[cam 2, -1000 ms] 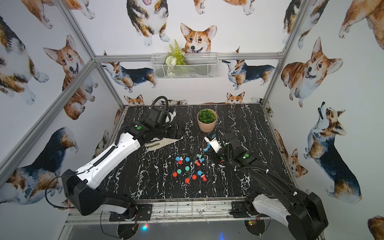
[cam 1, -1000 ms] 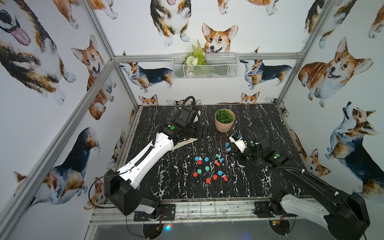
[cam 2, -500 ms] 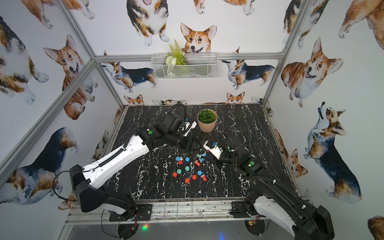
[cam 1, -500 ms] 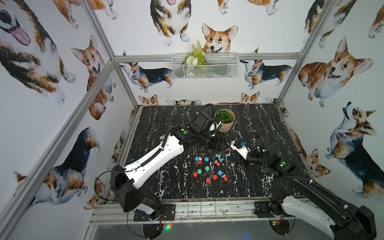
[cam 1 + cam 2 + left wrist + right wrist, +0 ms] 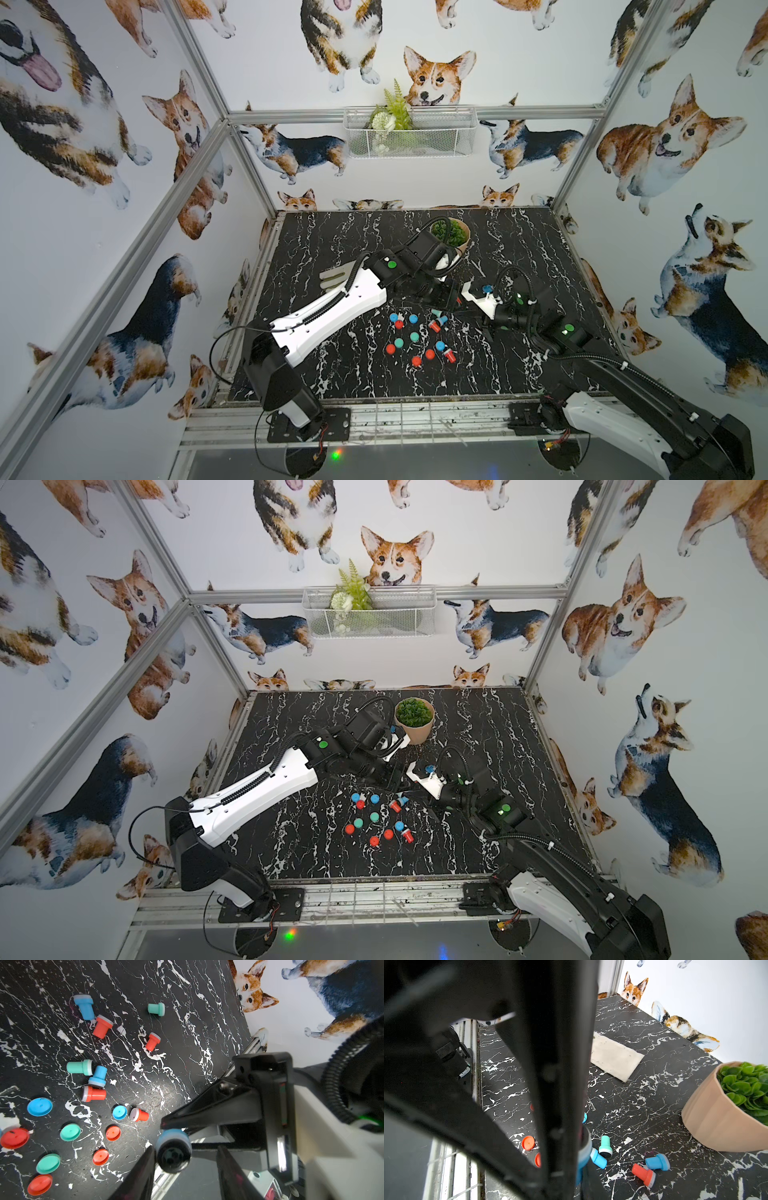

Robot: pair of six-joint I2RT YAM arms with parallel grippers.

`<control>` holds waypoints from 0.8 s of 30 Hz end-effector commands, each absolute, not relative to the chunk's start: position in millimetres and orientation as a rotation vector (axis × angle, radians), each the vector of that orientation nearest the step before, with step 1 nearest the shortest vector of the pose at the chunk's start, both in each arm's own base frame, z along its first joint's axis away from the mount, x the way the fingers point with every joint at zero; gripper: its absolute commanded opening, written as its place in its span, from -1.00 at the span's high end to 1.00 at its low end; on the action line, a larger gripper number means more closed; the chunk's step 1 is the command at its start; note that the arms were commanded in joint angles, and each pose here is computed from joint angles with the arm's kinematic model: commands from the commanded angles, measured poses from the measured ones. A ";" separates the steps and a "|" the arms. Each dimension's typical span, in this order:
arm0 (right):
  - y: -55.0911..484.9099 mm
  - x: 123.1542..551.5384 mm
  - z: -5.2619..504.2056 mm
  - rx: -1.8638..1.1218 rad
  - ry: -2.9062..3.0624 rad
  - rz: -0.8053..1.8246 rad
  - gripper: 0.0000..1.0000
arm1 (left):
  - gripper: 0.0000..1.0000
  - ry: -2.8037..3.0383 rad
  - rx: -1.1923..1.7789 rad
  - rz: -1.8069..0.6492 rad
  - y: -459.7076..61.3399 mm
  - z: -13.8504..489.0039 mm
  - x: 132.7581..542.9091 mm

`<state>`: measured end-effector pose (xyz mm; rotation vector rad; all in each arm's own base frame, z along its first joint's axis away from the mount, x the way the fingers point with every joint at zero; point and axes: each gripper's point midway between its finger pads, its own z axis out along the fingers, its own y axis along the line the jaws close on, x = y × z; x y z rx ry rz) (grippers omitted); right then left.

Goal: Close the stamp cap
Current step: Pick up the stamp from the center of the board.

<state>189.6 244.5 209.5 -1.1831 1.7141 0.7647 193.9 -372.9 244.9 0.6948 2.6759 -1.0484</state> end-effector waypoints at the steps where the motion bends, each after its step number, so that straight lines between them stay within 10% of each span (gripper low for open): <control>1: 247.6 190.1 221.0 -1.190 1.637 0.758 0.72 | 0.08 2.714 0.677 -1.024 -370.0 241.0 191.0; 24: 246.8 187.1 226.9 -1.186 1.611 0.762 0.72 | 0.57 2.711 0.674 -0.997 -370.6 241.7 193.4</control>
